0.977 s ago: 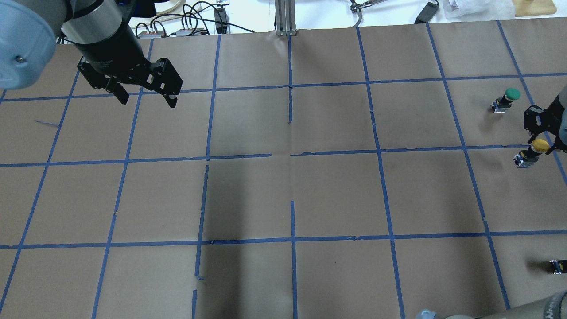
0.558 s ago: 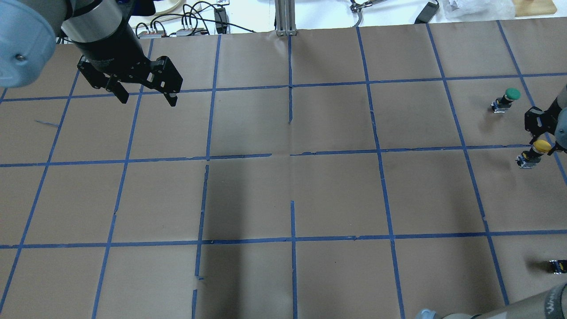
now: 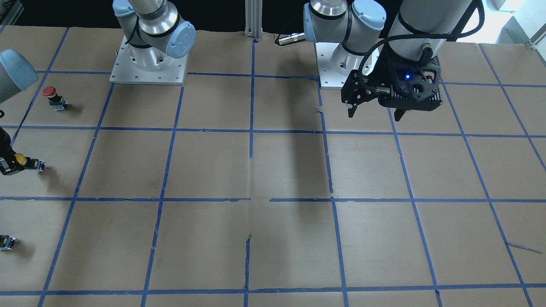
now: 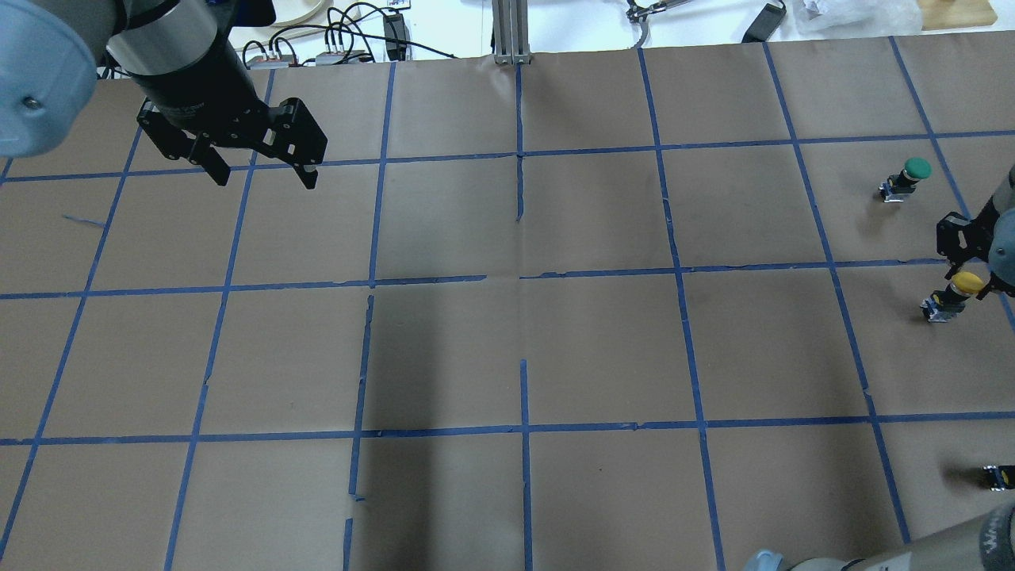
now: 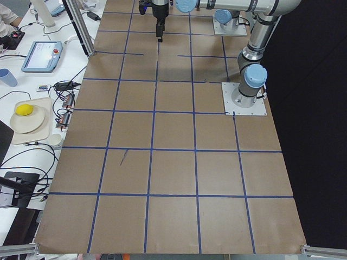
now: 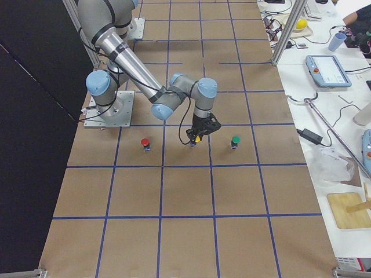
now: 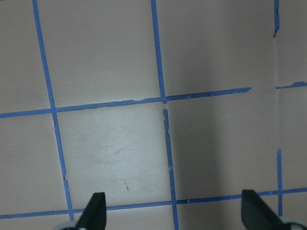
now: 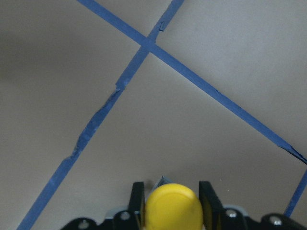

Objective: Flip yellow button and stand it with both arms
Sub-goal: 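Lower the yellow button upright onto the table with the right gripper, then open the right gripper to release the standing yellow button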

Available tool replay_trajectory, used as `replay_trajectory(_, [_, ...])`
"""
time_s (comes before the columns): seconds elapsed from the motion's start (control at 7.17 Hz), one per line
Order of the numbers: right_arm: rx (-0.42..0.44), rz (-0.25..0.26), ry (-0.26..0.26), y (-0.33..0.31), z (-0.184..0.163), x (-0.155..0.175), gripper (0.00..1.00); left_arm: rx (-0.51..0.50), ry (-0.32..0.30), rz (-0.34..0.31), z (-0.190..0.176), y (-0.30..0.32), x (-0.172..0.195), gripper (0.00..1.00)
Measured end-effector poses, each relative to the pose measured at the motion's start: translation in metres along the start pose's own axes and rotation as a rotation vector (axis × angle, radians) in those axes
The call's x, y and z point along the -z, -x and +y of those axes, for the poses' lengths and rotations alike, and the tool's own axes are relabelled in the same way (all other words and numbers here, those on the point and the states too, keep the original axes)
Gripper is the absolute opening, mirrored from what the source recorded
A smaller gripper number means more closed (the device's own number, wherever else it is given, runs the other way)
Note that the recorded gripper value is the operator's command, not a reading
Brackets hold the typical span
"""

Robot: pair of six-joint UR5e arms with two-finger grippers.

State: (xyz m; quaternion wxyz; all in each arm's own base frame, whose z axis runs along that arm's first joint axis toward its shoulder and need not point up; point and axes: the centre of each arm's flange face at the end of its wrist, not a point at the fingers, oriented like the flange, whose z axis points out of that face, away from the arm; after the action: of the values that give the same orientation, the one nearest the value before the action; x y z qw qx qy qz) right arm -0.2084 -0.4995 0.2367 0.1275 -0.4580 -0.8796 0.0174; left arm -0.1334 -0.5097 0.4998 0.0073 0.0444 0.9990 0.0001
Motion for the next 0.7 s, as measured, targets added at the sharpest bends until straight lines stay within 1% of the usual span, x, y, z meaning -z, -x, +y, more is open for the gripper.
replay_trajectory(0.14, [0.004,0.001,0.001,0.0002,0.0006,-0.0015,0.35,0.001,0.0,0.0,0.0003,-0.0001,0.0001,1.0])
replay_trajectory(0.28, [0.008,0.001,0.001,0.0004,0.0006,-0.0024,0.57,0.001,0.0,0.0,0.0007,-0.0001,0.0004,1.0])
replay_trajectory(0.42, [0.011,0.003,0.0,0.0001,0.0007,-0.0024,0.69,0.002,-0.001,-0.001,0.0007,-0.0001,0.0008,1.0])
replay_trajectory(0.56, [0.014,0.017,-0.003,-0.0012,0.0004,-0.0026,0.79,0.002,-0.002,-0.001,0.0006,0.0,0.0013,1.0])
replay_trajectory(0.7, [0.018,0.041,-0.01,-0.0036,-0.0003,-0.0028,0.84,0.002,-0.003,-0.001,0.0005,0.0002,0.0016,1.0])
